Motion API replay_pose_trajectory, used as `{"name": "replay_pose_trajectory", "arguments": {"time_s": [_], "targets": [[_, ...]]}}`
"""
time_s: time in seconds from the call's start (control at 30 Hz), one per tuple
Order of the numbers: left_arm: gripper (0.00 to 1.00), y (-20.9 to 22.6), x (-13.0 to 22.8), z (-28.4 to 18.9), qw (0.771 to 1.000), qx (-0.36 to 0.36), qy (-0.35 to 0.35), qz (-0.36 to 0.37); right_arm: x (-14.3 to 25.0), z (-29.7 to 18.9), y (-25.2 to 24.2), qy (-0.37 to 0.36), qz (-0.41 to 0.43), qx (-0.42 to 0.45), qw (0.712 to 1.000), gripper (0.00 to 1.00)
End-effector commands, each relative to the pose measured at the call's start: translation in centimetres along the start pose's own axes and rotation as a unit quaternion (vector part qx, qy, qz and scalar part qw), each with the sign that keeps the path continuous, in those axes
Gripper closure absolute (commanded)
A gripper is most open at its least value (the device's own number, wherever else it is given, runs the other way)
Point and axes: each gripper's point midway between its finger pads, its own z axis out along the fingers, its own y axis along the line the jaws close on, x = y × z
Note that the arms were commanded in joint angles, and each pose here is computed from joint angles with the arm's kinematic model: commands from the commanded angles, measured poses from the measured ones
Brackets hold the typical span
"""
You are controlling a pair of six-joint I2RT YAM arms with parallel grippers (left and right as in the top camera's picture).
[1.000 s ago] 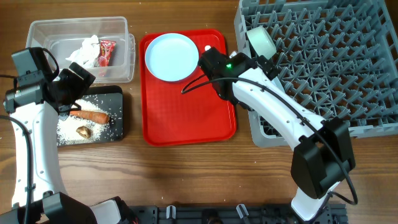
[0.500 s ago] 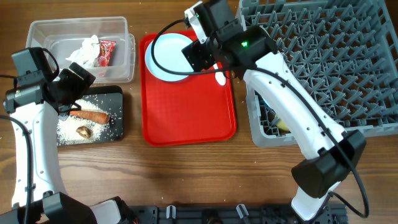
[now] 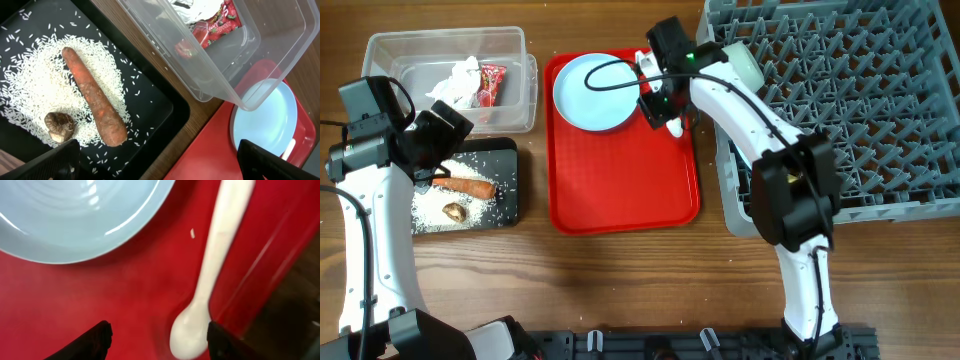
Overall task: Sort waste into correct bins and load items into the dishwasher rack
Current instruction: 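Move the right gripper to the white spoon and grasp it, then lift the white spoon and insert it into the rack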
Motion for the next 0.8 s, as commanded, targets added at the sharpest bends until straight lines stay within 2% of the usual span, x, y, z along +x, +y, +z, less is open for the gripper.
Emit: {"name": "replay_pose_trajectory", "arguments": {"time_s": [0.0, 0.3, 0.5, 0.77], "targets": [[0.00, -0.5, -0.6, -0.8, 1.000, 0.011, -0.013, -0.006, 1.6, 3.1, 0.1, 0.035, 0.022, -0.002, 0.999, 0.37], [0.00, -0.5, -0.6, -0.8, 1.000, 0.011, -0.013, -0.006, 2.9, 4.2, -0.8, 0.061, 0.051, 0.025, 0.997, 0.37], [0.00, -0.5, -0.6, -0.8, 1.000, 0.011, -0.013, -0.006, 6.5, 3.3, 3.2, 0.142, 0.110, -0.068, 0.981, 0.38], [0.00, -0.5, -0.6, -0.8, 1.000, 0.011, -0.013, -0.006, 8.1, 2.7, 4.3, 0.182, 0.133, -0.072, 0.972, 0.54]]}}
